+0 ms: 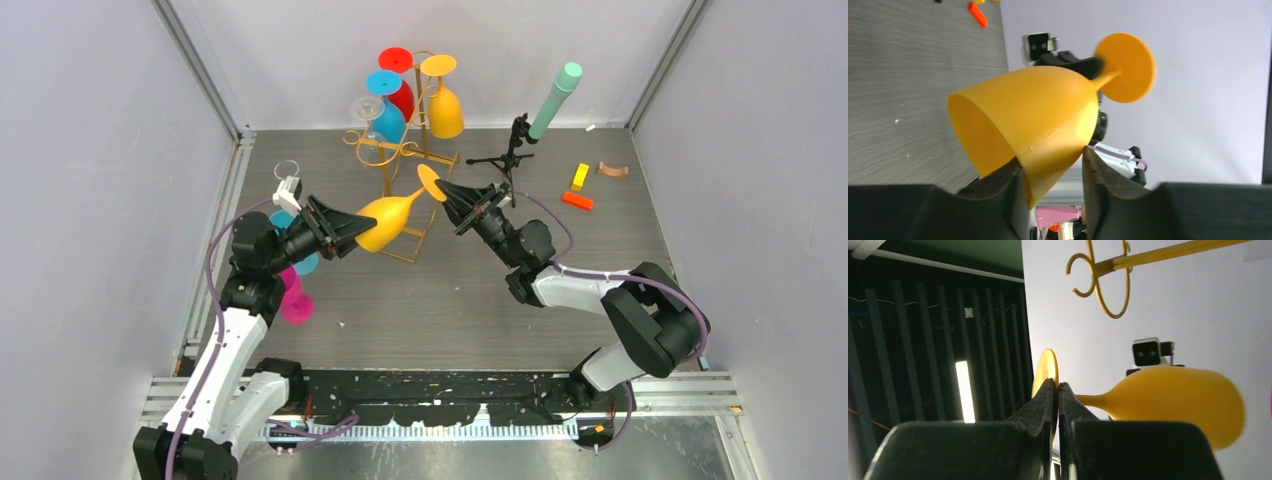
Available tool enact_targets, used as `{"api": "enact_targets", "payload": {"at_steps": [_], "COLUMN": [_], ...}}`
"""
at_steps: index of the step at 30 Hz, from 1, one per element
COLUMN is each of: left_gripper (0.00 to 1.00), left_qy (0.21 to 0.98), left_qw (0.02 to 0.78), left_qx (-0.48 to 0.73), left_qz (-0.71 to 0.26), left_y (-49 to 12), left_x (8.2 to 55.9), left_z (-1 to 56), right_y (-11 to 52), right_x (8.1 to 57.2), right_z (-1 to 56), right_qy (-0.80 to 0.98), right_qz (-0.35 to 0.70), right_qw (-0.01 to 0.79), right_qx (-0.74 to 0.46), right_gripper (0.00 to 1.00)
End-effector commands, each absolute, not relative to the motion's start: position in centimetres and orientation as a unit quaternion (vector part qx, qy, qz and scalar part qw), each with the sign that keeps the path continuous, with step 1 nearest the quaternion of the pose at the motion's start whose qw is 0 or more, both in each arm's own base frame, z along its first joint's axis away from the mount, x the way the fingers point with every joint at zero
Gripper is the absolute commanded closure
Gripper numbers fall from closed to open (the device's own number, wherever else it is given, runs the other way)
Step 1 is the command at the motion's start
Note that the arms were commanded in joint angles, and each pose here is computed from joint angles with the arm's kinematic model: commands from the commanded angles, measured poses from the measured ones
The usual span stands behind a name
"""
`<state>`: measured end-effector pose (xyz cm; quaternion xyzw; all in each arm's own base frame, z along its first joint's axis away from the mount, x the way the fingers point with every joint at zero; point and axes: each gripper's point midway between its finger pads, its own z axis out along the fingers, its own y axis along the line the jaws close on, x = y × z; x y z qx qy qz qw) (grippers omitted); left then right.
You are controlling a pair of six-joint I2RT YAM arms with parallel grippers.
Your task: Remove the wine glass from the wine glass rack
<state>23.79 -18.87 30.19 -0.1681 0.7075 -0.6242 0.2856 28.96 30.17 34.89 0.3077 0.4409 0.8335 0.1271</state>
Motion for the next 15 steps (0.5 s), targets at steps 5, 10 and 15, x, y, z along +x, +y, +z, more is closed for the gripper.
{"api": "enact_targets", "payload": {"at_steps": [5, 10, 15], "left_gripper": [0.99, 1.00, 1.00], "left_qy": [0.677, 0.678, 0.725], "left_qw": [0.313, 0.317, 0.320], "left_qx": [-0.133, -0.123, -0.108], "left_qz": [-0.653, -0.651, -0.600], "left_y": [-19.1, -19.1, -18.8], "left_x": [23.2, 23.2, 22.7], "left_z": [34.1, 34.2, 32.6], "right_y": [29.1, 29.4, 29.7], "right_x": [28.4, 28.5, 28.8], "right_z": [35.4, 34.5, 32.0], "right_qy": [0.406, 0.420, 0.445], "right_qz": [0.850, 0.843, 0.825], "right_qw": [0.114, 0.125, 0.137], "right_qx": [0.315, 0.311, 0.321], "right_gripper": [1.00, 0.91, 0.58]}}
